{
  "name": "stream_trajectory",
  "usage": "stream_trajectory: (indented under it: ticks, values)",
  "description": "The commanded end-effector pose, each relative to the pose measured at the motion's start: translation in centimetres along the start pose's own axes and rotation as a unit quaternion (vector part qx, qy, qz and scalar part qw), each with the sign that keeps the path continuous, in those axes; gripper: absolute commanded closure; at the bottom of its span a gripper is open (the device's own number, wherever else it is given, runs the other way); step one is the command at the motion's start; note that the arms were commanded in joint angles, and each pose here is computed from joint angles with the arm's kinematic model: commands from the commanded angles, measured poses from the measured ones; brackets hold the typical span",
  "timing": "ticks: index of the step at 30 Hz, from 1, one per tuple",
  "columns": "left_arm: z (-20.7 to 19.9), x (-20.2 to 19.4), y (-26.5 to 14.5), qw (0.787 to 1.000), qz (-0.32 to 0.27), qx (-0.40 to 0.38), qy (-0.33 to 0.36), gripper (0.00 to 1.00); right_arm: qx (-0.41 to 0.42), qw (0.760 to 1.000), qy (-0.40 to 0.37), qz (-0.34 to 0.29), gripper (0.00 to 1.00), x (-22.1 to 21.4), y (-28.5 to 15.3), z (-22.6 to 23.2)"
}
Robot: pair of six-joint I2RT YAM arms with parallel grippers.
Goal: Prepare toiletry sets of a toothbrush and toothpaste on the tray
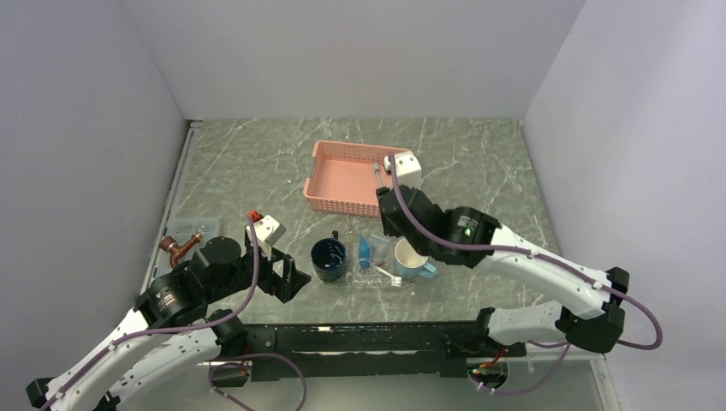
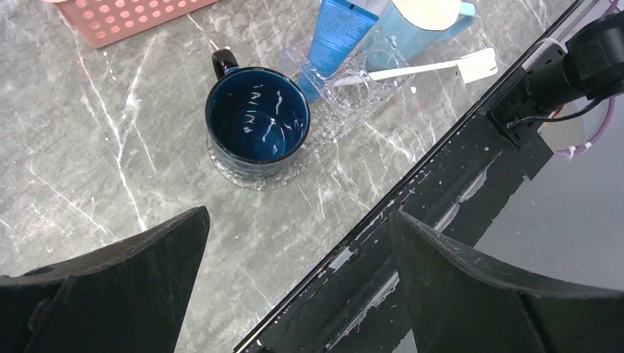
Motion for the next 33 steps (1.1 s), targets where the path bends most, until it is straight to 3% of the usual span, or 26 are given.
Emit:
stream_trajectory:
  ticks: [1, 12, 33]
  values:
    - [-0.2, 0.7, -0.2, 1.0, -0.021, -0.003, -0.005, 0.01, 0.03, 0.999, -0.009, 0.015, 0.59, 2.6, 1.7, 0.0]
    - [-0.1, 0.6, -0.1, 1.0, -0.02, 0.002, -0.005, 0.01, 0.042, 0.994, 0.028, 0.092, 0.58, 3.6, 10.3, -1.4]
    - [0.4, 0.6, 0.4, 0.999, -0.022, 0.026, -0.008, 0.01, 0.045, 0.976, 0.055, 0.205, 0.55, -1.6, 25.6, -5.2]
Point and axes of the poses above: each gripper's point midway between its finger pads, its own y axis out along the fingers, its own z axis along the line the jaws close on, x = y × z, the point moved 7 cm from there along -y, back along the fingers, and after that the axes turned 8 degrees about -y, right-handed, at the moved point
